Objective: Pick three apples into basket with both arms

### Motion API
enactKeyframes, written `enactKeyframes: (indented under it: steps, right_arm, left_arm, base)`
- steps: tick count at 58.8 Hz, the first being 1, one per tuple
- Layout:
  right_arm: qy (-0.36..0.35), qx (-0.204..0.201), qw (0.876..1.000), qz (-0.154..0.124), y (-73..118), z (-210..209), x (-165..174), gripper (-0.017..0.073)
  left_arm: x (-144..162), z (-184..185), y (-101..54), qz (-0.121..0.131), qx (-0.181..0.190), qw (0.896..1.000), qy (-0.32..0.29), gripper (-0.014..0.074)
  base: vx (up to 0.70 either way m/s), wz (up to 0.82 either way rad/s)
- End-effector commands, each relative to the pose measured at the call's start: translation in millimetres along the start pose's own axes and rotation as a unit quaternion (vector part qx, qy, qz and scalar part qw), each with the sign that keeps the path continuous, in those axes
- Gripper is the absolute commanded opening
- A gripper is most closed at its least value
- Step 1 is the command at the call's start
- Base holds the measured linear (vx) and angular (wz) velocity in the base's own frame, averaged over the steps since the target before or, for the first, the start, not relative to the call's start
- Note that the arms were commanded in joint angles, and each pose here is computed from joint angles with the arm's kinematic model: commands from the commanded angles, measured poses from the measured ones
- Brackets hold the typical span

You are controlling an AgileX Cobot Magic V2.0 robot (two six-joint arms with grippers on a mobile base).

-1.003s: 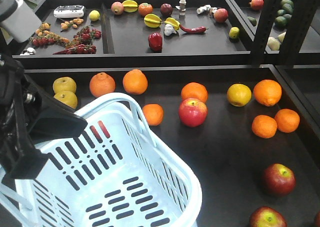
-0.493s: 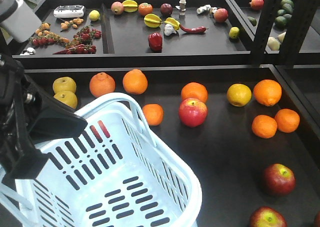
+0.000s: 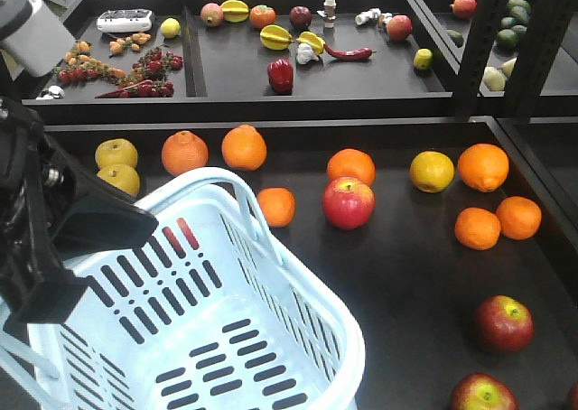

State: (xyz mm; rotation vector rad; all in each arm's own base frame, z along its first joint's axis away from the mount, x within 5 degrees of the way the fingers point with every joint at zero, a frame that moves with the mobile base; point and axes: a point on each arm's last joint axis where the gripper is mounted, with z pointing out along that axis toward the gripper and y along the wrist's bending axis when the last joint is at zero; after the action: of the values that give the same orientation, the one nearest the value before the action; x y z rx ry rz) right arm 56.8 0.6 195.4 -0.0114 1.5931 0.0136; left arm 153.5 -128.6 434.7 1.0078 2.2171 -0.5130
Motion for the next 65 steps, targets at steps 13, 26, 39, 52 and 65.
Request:
enactKeyframes:
  steps: [13,26,39,52,65]
  right_arm:
    - [-0.037,-0.001,0.999,-0.006,0.4,-1,-4,-0.0008]
    - [-0.037,-0.001,0.999,-0.006,0.4,-1,-4,-0.0008]
    - [-0.037,-0.001,0.999,-0.006,0.4,-1,-4,-0.0008]
    - [-0.037,-0.001,0.999,-0.006,0.4,-1,-4,-0.0008]
    - [-0.037,-0.001,0.999,-0.006,0.4,-1,-4,-0.0008]
  left_arm:
    - [-9,-14,-5.3,-0.003,0.003,0.998,-0.061,-0.0006]
    - [-15,-15,-3.8,-0.003,-0.005,0.996,-0.091,-0.0006]
    - [-26,-13,0.5,-0.006,-0.02,0.99,-0.142,-0.0006]
    - [-36,23,12.7,-0.001,-0.019,0.994,-0.105,-0.0006]
    - [-53,79,32.2,0.064,-0.024,0.995,-0.065,-0.0006]
  base:
    - [0.0,0.0]
    - [0.0,0.0]
    - [0.0,0.0]
    - [0.0,0.0]
    - [0.0,0.0]
